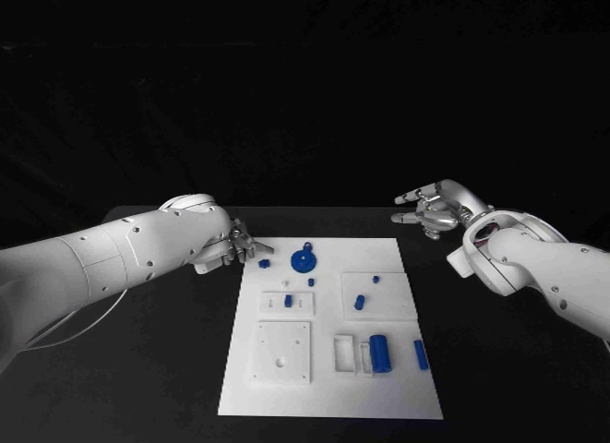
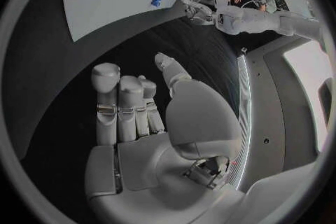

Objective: Assemble the parts on the task board

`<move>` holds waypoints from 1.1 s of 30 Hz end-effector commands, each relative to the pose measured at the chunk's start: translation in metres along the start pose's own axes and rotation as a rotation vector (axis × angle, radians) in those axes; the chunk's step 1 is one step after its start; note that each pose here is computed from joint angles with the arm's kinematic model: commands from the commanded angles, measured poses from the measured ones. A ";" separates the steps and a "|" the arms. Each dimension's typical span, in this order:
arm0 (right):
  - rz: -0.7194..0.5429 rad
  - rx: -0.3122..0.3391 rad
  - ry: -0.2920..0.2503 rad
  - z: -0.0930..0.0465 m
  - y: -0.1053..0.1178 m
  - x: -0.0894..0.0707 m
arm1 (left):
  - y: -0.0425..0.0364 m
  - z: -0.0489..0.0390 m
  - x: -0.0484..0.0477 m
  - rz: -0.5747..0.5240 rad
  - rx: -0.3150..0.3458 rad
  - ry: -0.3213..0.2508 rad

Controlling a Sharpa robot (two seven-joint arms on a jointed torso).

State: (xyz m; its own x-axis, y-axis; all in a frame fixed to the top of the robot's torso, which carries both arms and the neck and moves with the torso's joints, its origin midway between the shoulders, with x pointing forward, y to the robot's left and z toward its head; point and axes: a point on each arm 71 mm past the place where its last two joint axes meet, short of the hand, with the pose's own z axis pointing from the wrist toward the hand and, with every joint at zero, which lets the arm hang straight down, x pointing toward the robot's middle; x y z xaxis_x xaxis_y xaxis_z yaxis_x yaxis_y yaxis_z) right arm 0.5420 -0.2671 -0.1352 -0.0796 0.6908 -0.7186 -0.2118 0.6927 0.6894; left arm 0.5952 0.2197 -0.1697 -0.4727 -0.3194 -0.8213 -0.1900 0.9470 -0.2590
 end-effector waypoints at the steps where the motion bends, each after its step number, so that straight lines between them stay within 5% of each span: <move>1: 0.001 -0.007 0.003 0.000 0.001 0.001 | -0.0013 0.0012 0.0058 0.031 -0.002 0.023; 25: 0.001 -0.008 0.004 0.001 0.001 0.001 | 0.0017 0.0079 0.0175 0.058 -0.027 0.028; 33: 0.001 -0.007 0.004 0.001 0.001 0.002 | 0.0086 0.0096 0.0154 0.058 -0.051 0.027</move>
State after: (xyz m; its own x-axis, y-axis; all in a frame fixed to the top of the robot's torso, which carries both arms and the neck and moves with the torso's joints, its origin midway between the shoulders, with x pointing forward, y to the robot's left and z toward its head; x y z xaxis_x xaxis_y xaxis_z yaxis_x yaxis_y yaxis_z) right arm 0.5426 -0.2662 -0.1356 -0.0802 0.6913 -0.7181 -0.2115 0.6922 0.6900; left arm 0.5959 0.2212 -0.1850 -0.4913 -0.2828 -0.8238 -0.1989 0.9573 -0.2100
